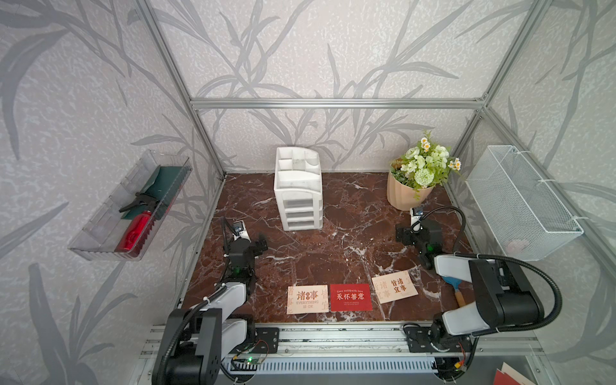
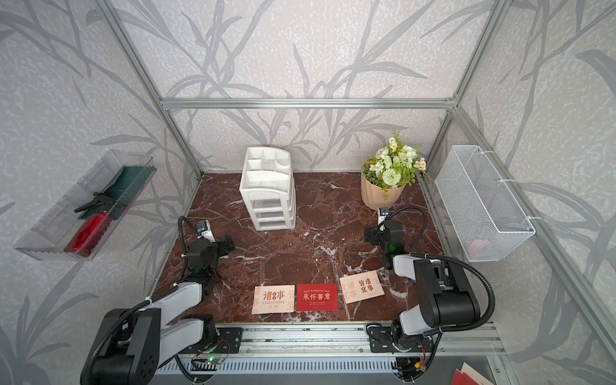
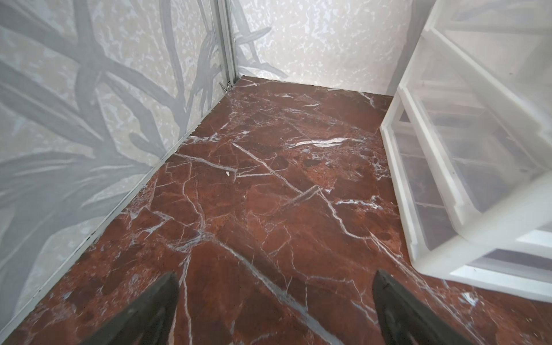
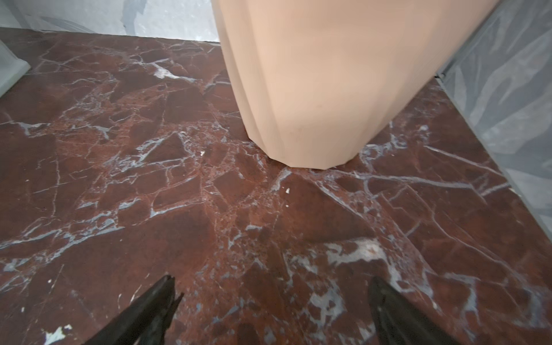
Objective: Take the postcards out of the drawer
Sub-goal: Reset both arms
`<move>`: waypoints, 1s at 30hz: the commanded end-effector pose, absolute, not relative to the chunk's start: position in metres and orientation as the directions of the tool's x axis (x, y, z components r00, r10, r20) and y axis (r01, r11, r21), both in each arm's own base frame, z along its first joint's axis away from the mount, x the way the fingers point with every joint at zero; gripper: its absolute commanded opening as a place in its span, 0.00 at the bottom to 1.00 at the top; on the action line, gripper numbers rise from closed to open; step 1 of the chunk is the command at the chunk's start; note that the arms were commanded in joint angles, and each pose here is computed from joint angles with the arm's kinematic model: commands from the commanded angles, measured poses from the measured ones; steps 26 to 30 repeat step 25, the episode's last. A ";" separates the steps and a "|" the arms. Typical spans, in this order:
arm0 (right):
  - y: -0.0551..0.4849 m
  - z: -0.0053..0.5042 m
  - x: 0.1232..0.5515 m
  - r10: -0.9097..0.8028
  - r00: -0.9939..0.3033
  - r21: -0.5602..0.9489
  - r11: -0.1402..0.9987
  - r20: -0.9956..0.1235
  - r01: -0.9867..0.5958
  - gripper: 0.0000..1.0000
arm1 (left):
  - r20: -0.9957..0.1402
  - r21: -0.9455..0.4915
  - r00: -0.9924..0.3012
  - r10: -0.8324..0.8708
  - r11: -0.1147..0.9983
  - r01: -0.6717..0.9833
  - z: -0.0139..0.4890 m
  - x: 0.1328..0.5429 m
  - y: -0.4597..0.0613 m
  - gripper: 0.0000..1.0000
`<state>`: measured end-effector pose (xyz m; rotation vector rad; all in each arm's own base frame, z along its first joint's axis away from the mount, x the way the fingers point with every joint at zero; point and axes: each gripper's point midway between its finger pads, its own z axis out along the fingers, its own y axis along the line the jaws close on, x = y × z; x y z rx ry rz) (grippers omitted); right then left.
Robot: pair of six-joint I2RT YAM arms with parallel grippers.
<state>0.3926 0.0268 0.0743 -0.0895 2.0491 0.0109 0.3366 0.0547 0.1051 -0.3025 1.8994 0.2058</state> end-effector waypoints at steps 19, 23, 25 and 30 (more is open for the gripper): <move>0.039 0.093 0.398 -0.083 -0.301 -0.037 0.987 -0.950 -0.155 0.99 | -0.949 0.007 -0.311 -0.053 0.982 -0.189 0.095 0.395 0.043 0.99; 0.041 0.092 0.398 -0.090 -0.304 -0.042 0.986 -0.948 -0.161 0.99 | -0.949 0.007 -0.311 -0.053 0.982 -0.189 0.095 0.395 0.043 0.99; 0.041 0.093 0.398 -0.090 -0.303 -0.042 0.986 -0.949 -0.161 0.99 | -0.949 0.007 -0.311 -0.053 0.982 -0.191 0.095 0.395 0.043 0.99; 0.041 0.093 0.398 -0.090 -0.303 -0.042 0.986 -0.949 -0.161 0.99 | -0.949 0.007 -0.311 -0.053 0.982 -0.191 0.095 0.395 0.043 0.99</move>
